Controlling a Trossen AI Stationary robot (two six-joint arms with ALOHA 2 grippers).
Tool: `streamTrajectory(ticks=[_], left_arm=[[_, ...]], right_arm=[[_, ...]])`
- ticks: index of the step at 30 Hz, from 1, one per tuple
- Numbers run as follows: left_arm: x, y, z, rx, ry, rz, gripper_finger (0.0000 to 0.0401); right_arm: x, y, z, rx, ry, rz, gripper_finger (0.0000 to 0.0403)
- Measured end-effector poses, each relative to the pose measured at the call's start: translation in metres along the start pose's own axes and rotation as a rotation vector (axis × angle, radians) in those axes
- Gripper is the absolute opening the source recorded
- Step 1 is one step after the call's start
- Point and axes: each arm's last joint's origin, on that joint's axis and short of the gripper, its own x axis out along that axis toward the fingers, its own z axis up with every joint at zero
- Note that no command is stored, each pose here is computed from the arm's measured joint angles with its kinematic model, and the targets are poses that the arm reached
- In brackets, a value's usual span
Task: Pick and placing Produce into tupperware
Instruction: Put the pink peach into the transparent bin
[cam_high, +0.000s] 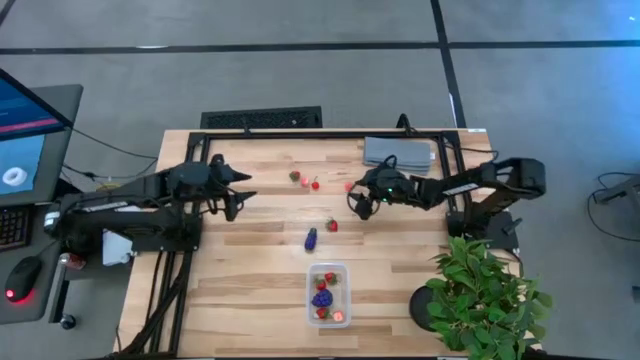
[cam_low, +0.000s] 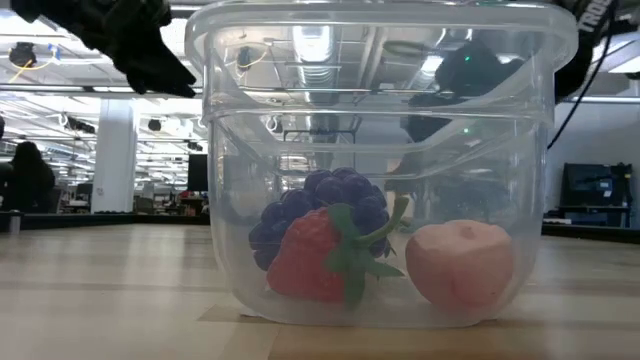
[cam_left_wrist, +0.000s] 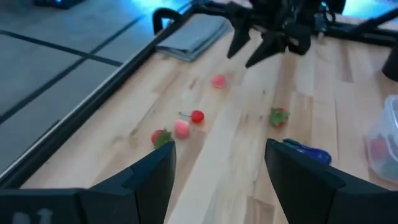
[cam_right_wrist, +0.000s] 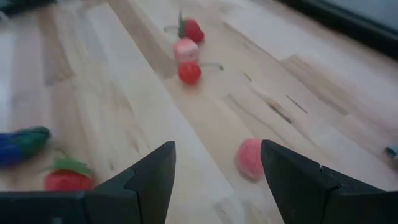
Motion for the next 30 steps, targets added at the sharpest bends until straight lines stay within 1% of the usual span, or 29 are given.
streamTrajectory(ticks=[3,8,13,16,22,30], left_arm=[[-0.003,0.005,-0.008,-0.021,-0.021,0.029,0.0236],[-0.005,0.011,-0.018,-0.043,-0.035,0.072,0.0236],[-0.003,0.017,-0.021,-0.052,-0.034,0.113,0.0236],[-0.003,0.020,-0.021,-0.038,-0.041,0.121,0.0235],[-0.004,0.025,-0.016,-0.039,-0.085,0.128,0.0235],[-0.004,0.031,-0.015,-0.047,-0.092,0.149,0.0235]], right_arm=[[0.009,-0.002,0.000,0.007,0.045,-0.019,0.0260],[0.022,-0.008,0.002,0.021,0.076,-0.050,0.0260],[0.026,-0.018,0.009,0.043,0.061,-0.078,0.0260],[0.027,-0.026,0.009,0.060,0.071,-0.096,0.0260],[0.027,-0.033,0.008,0.084,0.103,-0.008,0.0261],[0.027,-0.033,0.006,0.072,0.123,-0.003,0.0261]])
